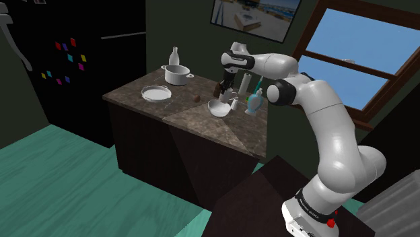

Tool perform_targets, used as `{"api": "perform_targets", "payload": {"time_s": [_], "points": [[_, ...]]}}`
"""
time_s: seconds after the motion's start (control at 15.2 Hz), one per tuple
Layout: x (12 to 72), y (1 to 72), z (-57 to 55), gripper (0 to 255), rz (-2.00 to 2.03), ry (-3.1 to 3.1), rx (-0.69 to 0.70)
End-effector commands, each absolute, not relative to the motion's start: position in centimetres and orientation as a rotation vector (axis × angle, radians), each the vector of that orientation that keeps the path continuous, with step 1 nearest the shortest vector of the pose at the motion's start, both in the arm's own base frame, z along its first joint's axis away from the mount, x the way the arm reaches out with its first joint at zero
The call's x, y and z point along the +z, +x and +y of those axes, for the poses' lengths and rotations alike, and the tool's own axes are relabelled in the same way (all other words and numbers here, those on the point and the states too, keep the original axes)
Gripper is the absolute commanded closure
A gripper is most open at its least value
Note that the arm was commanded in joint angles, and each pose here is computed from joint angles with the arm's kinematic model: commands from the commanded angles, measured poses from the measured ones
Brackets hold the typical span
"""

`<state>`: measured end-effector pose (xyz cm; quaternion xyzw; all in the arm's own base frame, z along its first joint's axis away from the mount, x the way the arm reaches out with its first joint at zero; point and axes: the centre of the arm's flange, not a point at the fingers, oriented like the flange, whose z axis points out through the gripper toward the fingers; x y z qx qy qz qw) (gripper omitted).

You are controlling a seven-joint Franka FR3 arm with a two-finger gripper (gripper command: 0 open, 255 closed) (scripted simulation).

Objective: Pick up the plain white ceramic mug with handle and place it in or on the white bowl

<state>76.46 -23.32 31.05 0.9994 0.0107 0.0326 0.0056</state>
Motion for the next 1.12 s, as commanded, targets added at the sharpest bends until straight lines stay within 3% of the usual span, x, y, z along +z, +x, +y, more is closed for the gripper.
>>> {"api": "perform_targets", "payload": {"time_s": [0.0, 0.46, 0.99, 1.06], "points": [[30.0, 76.5, -23.3, 255, 0.034, 3.128, 0.104], [26.4, 76.5, -23.3, 255, 0.034, 3.128, 0.104], [26.2, 76.5, -23.3, 255, 0.034, 3.128, 0.104], [26.2, 76.5, -23.3, 0, 0.034, 3.128, 0.104]]}}
